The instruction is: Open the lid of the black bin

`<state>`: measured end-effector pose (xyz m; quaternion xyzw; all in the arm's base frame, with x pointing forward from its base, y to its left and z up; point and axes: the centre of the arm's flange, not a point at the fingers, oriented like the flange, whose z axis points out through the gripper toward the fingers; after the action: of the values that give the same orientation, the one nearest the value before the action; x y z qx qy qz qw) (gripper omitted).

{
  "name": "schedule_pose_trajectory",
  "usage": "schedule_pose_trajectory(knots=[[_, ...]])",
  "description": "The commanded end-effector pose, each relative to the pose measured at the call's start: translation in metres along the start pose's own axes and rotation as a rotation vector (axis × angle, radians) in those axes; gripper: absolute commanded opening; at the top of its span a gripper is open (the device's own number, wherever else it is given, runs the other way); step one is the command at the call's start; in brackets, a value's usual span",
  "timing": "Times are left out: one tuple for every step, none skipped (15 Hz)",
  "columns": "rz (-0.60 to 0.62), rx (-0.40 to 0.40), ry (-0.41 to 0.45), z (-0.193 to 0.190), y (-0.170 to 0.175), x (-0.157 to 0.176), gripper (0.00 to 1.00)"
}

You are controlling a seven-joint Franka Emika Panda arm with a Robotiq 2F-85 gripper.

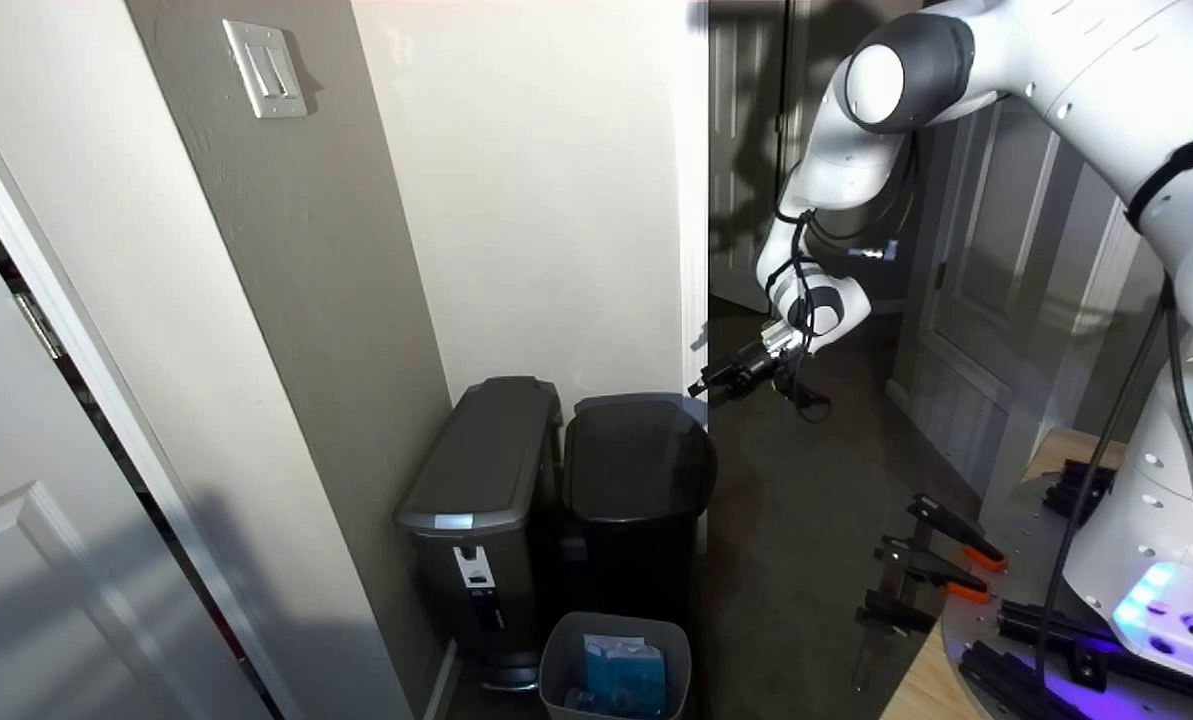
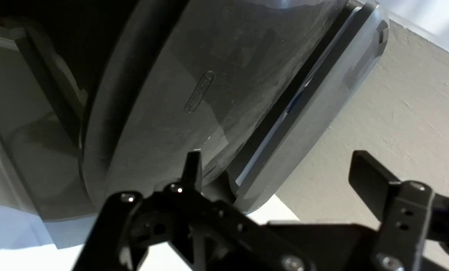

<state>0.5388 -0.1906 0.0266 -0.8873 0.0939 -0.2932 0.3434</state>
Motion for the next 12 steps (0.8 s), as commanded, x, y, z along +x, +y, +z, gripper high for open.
schedule_pose_trajectory(knots=[[0.035, 0.038, -0.008, 0.004, 0.021, -0.003, 1.00], [0.045, 0.049, -0.012, 0.006, 0.026, -0.006, 1.00], [0.053, 0.053, -0.012, 0.009, 0.031, -0.009, 1.00], [0.061, 0.060, -0.013, 0.011, 0.037, -0.011, 1.00], [0.067, 0.060, -0.013, 0.014, 0.042, -0.013, 1.00], [0.073, 0.057, -0.012, 0.016, 0.047, -0.016, 1.00], [0.079, 0.056, -0.012, 0.019, 0.052, -0.018, 1.00], [0.083, 0.055, -0.014, 0.021, 0.057, -0.019, 1.00], [0.090, 0.054, -0.016, 0.024, 0.062, -0.020, 1.00], [0.097, 0.054, -0.017, 0.027, 0.067, -0.022, 1.00], [0.105, 0.054, -0.017, 0.030, 0.071, -0.022, 1.00], [0.111, 0.056, -0.018, 0.033, 0.075, -0.023, 1.00]])
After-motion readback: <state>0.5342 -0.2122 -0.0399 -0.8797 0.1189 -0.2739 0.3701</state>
